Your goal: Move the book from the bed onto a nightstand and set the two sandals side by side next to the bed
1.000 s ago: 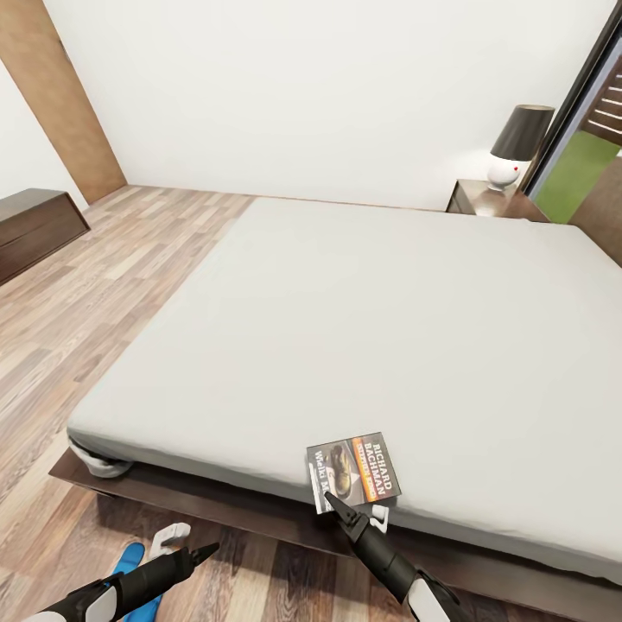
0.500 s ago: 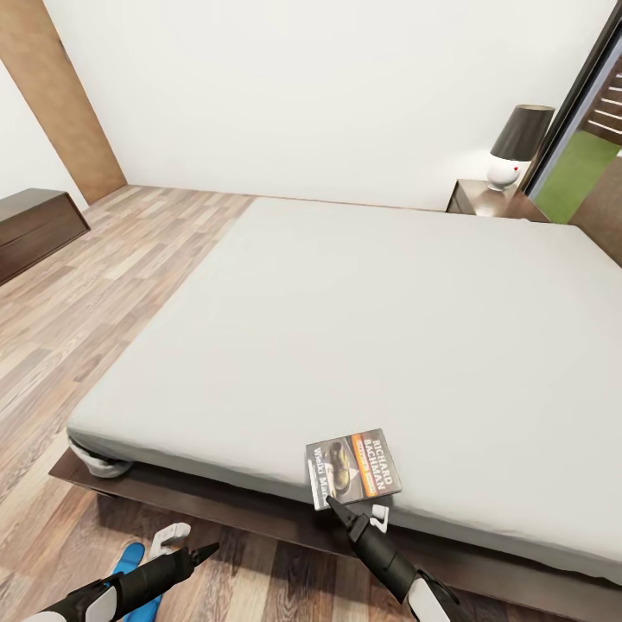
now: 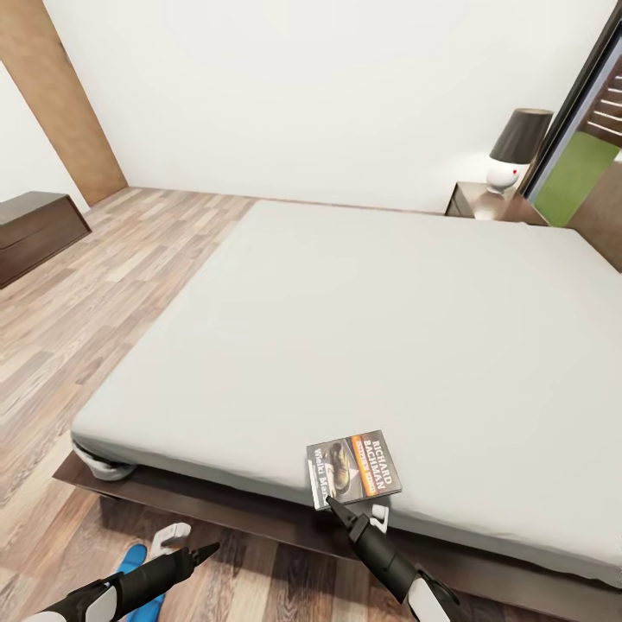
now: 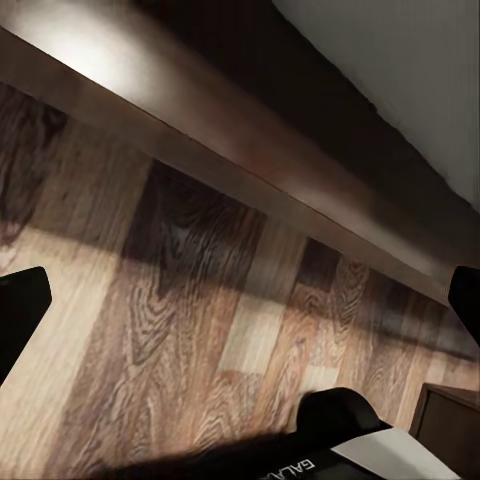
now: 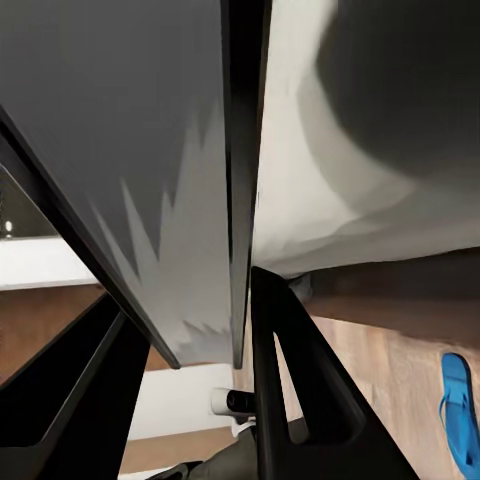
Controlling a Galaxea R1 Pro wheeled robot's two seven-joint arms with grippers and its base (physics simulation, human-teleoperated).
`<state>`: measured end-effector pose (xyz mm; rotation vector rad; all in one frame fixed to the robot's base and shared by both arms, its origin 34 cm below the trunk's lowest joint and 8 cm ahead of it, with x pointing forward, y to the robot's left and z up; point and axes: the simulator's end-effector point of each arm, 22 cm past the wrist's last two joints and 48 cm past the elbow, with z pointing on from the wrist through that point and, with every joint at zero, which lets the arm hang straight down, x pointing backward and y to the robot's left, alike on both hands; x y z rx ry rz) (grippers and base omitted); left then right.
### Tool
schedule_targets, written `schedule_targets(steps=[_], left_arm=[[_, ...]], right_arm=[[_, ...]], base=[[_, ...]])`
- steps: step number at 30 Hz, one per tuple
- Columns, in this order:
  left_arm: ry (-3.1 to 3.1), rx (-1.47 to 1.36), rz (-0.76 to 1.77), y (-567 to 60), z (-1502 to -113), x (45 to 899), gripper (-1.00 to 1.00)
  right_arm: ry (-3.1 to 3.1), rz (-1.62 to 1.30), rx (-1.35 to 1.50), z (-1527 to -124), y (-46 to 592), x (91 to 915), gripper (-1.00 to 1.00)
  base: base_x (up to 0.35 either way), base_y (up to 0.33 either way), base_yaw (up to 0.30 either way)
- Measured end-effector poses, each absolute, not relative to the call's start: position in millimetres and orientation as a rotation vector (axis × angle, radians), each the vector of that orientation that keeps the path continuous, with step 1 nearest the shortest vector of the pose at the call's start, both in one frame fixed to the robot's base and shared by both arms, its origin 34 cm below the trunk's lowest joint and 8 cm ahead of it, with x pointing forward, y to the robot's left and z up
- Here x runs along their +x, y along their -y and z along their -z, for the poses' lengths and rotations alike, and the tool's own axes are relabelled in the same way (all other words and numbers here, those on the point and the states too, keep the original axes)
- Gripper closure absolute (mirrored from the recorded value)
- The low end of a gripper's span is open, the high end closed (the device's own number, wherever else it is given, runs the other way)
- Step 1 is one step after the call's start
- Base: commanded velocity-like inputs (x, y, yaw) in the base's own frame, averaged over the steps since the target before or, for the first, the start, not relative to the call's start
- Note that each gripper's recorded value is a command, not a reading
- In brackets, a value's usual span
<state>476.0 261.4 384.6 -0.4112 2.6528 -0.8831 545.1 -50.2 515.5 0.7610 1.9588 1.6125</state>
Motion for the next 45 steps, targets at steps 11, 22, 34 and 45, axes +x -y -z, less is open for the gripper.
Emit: schedule_targets(steps=[11, 22, 34, 45], left_arm=[[-2.652, -0.411, 0.884, -261.4, -405.9, 478.6, -1.00], [-2.653, -0.411, 0.885, -261.1, -426.5, 480.6, -1.00], [-2.654, -0.412, 0.885, -261.6, -448.2, 482.1, -1.00], [-2.653, -0.412, 0.886, -261.7, -467.6, 483.1, -1.00]], right_arm=[[-1.959, -1.613, 0.761, -536.7, 50.1, 547.7, 1.00], [-1.959, -1.613, 0.760, -557.4, 49.9, 549.7, 1.00], [-1.960, -1.615, 0.748, -580.5, 48.8, 552.6, 1.00], [-2.013, -1.693, 0.752, -599.7, 34.7, 542.0, 1.00]], base=[[0.000, 0.000, 0.000], [0.000, 0.000, 0.000], [0.000, 0.000, 0.000], [0.000, 0.000, 0.000]])
